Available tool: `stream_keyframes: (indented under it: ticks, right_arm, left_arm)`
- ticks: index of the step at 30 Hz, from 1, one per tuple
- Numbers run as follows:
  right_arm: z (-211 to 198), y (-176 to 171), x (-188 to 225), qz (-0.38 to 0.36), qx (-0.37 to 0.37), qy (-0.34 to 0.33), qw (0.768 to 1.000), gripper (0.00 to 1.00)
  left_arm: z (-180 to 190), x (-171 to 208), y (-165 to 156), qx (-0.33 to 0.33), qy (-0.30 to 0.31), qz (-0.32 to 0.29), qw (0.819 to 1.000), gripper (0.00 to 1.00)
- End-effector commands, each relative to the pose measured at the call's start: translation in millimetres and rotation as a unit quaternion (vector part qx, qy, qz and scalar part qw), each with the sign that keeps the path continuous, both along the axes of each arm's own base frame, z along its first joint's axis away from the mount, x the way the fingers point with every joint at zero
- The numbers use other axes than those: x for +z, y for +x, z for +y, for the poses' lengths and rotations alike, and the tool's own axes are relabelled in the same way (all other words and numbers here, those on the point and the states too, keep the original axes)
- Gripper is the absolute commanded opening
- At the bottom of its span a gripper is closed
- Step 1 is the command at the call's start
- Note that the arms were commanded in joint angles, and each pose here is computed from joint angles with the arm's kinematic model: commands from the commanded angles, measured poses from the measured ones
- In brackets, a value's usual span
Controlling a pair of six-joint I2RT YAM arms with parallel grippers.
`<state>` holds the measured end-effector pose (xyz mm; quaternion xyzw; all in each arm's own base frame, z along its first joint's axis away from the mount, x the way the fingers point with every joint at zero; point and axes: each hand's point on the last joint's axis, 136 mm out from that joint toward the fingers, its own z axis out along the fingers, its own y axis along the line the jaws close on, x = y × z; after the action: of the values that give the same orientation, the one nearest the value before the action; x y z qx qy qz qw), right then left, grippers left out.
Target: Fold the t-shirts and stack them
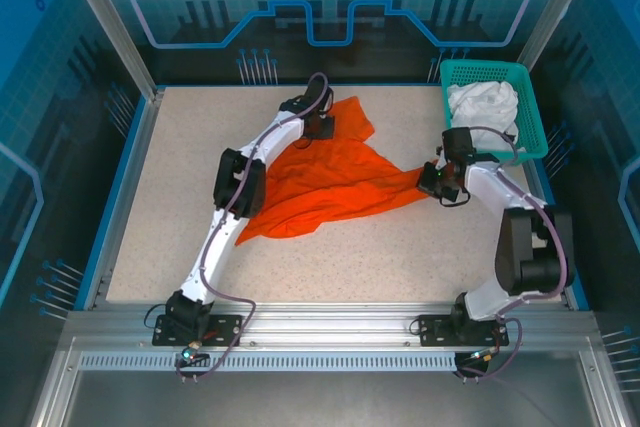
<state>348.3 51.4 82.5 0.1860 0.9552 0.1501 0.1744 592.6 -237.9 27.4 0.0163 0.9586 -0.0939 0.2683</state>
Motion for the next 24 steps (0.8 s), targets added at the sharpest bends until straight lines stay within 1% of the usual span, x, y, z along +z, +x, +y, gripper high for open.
stream_keyframes:
  ticks: [1,4,7,8,10,11,12,13,15,20,22,24]
  right_arm:
    - [4,-2,25,-0.034,0.005,-0.001,0.999,0.00]
    - [4,-6,42,-0.055,0.005,0.001,0.998,0.00]
    - [4,-10,61,-0.077,0.007,0.001,0.997,0.00]
    - [4,-12,65,-0.080,0.008,0.000,0.997,0.00]
    - [6,-14,75,-0.086,0.013,-0.001,0.996,0.00]
    - [7,-15,78,-0.088,0.016,-0.003,0.996,0.00]
    - [8,-16,80,-0.091,0.019,-0.004,0.996,0.00]
    - [9,-16,83,-0.093,0.022,-0.004,0.995,0.00]
    - [11,-18,83,-0.092,0.025,-0.004,0.995,0.00]
    - [16,-21,83,-0.089,0.039,0.001,0.995,0.00]
    - [16,-23,83,-0.089,0.041,0.001,0.995,0.00]
    - [17,-24,85,-0.094,0.044,0.002,0.995,0.00]
  left_arm:
    - [18,71,17,0.036,-0.039,-0.078,0.996,0.00]
    - [30,93,17,0.048,-0.051,-0.102,0.992,0.00]
    - [32,102,12,0.039,-0.068,-0.094,0.993,0.00]
    - [29,101,9,0.028,-0.069,-0.083,0.994,0.05]
    - [30,96,3,0.017,-0.051,-0.063,0.997,0.44]
    - [38,91,1,0.027,-0.030,-0.053,0.998,0.57]
    - [46,85,-1,0.039,-0.009,-0.045,0.998,0.65]
    - [56,79,-3,0.051,0.011,-0.036,0.998,0.71]
    - [71,66,-8,0.073,0.037,-0.016,0.996,0.75]
    - [94,35,-11,0.093,0.065,0.041,0.993,0.77]
    - [105,25,-7,0.100,0.070,0.051,0.991,0.78]
    - [112,23,-1,0.104,0.061,0.050,0.991,0.78]
